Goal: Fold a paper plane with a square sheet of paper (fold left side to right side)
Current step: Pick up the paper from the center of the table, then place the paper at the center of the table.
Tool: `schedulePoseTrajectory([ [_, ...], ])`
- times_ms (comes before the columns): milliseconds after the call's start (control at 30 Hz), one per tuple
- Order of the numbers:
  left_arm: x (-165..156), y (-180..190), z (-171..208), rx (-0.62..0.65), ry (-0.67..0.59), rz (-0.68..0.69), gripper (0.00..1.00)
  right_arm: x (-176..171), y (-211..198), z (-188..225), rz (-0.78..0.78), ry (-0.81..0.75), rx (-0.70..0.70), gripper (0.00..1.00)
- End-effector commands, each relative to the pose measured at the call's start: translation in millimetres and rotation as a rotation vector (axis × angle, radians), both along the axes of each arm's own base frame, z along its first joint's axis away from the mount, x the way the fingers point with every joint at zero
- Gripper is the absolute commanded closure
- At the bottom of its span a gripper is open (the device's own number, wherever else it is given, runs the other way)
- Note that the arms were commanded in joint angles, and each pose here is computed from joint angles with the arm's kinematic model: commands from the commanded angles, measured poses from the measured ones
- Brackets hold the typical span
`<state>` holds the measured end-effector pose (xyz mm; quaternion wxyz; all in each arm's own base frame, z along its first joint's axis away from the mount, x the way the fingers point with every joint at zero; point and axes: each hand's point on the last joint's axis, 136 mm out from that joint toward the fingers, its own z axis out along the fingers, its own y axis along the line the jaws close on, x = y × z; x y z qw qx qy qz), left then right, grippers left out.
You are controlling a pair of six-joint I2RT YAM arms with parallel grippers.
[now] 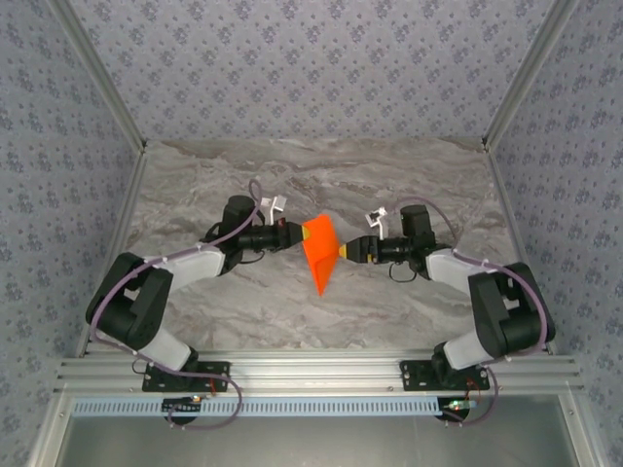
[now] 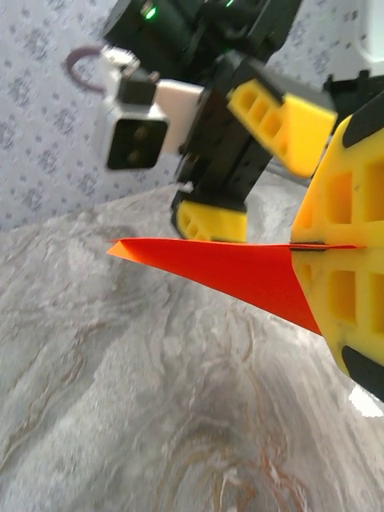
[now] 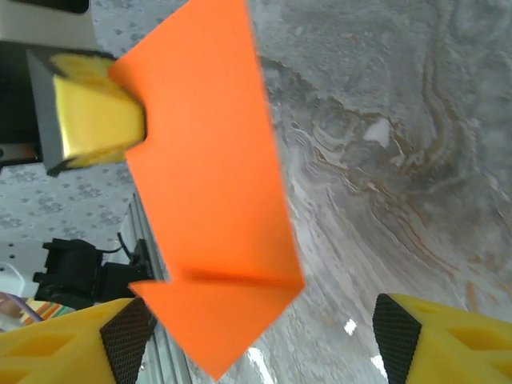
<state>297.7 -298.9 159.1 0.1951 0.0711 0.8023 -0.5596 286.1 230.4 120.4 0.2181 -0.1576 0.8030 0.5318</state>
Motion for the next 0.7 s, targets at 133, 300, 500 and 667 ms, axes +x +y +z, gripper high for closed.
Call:
schedulePoseTrajectory([
  [133, -18, -4, 22, -0.056, -0.071, -0.106, 1.00, 19, 21, 26, 0.128, -0.077, 0.137, 0.35],
  [300, -16, -5, 17, -0.051, -0.056, -0.107, 1.00, 17, 28, 23, 0.166, -0.052, 0.148, 0.51],
  [500, -7, 0, 1, -0.018, -0.025, -0.079, 1.00, 16, 24, 9, 0.148, -0.001, 0.098, 0.87],
  [667, 9, 8, -32, 0.090, 0.018, -0.056, 0.83, 16, 14, -14, 0.070, 0.094, -0.001, 0.99],
])
